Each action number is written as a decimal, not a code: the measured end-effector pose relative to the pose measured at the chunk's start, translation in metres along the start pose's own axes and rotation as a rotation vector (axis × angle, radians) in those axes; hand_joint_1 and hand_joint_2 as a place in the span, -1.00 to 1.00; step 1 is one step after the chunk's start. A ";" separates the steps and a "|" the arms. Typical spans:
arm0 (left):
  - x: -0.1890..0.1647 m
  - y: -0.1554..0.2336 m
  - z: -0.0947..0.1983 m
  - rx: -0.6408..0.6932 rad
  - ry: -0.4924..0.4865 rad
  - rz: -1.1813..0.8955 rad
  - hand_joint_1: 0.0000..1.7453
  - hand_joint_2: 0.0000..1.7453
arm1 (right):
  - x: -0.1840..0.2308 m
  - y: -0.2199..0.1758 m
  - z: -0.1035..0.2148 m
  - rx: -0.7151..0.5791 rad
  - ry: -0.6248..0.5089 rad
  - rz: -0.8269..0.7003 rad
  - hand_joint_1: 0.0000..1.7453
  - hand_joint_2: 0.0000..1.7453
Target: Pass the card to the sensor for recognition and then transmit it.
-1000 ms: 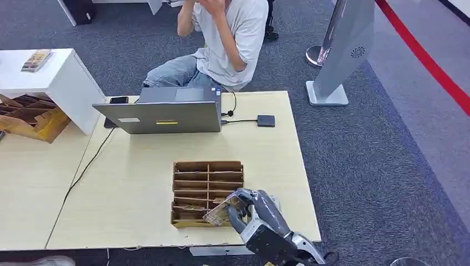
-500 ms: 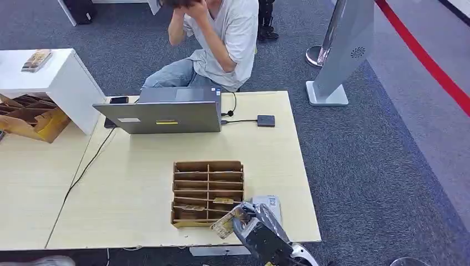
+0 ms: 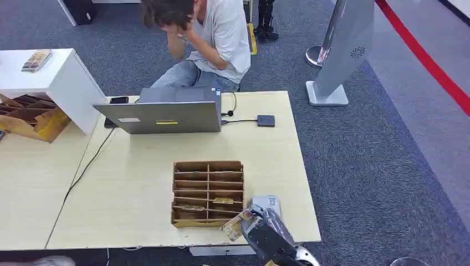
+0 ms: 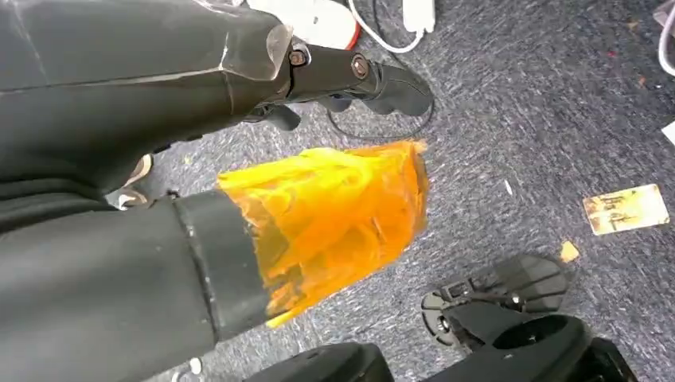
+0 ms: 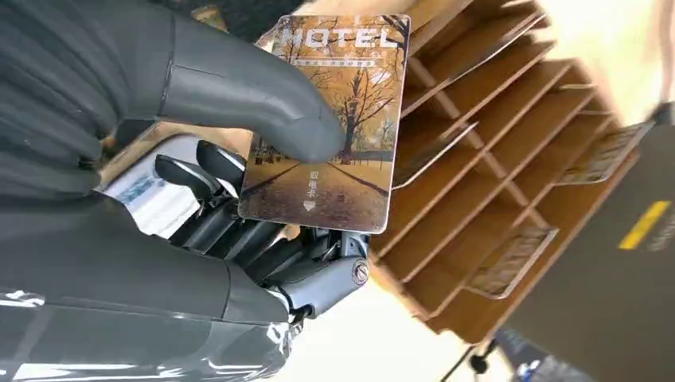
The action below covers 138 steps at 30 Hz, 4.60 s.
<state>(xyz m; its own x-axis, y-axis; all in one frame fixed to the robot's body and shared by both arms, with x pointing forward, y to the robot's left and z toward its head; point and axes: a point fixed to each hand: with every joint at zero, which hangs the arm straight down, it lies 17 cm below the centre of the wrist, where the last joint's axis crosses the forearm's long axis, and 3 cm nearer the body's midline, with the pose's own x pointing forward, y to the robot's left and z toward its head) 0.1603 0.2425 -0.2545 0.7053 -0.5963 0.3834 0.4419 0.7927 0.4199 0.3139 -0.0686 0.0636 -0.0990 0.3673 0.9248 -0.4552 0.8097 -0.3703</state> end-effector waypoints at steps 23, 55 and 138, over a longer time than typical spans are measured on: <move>-0.005 -0.002 0.002 0.003 0.013 0.009 -1.00 -1.00 | -0.048 -0.021 0.001 -0.049 0.189 0.257 1.00 1.00; -0.006 -0.002 0.002 0.001 0.018 0.005 -1.00 -1.00 | -0.061 -0.037 -0.017 -0.055 0.241 0.385 1.00 1.00; -0.006 -0.003 0.001 -0.013 0.026 -0.017 -1.00 -1.00 | -0.087 -0.060 -0.050 -0.107 0.379 0.641 1.00 1.00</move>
<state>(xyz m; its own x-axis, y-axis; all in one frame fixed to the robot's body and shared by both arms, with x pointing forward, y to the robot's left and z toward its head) 0.1540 0.2438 -0.2573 0.7115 -0.6064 0.3549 0.4608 0.7841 0.4157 0.3946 -0.1262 0.0006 0.0051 0.8985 0.4390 -0.3202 0.4174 -0.8504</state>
